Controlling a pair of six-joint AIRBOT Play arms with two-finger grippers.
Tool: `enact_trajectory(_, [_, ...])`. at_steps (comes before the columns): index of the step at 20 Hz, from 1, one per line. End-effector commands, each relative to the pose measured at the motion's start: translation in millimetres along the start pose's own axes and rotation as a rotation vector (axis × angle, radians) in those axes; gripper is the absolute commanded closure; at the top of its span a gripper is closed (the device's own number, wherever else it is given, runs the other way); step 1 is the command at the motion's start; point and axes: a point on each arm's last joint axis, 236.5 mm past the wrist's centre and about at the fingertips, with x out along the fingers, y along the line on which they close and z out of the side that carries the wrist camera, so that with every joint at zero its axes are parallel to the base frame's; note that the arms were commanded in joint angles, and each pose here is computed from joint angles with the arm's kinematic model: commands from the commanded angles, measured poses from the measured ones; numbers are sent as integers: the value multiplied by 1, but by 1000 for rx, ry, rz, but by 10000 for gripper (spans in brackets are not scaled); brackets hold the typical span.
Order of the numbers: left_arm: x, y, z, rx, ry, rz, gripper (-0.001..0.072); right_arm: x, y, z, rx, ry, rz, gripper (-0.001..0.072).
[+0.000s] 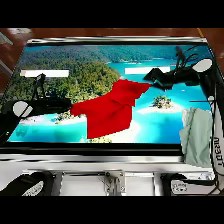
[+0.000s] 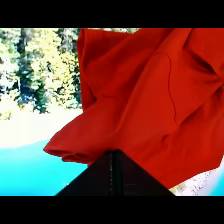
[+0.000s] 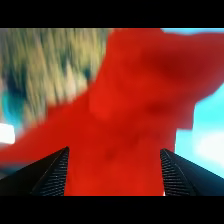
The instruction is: Fold the shirts.
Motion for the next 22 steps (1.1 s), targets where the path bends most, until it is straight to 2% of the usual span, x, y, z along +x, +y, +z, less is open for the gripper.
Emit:
enact_trajectory(1, [-12,2,26,61,-62,2,672,10,13,-118,1,327,-27,38])
enact_trajectory(6, [-26,-4,52,121,-124,-2,671,84,39,-190,198,215,3,38])
enact_trajectory(13, [-27,-4,52,148,-124,-1,672,141,35,-230,252,236,-88,38])
enact_trajectory(22, [-27,-4,52,145,-124,-4,672,158,-1,-219,328,177,-191,38])
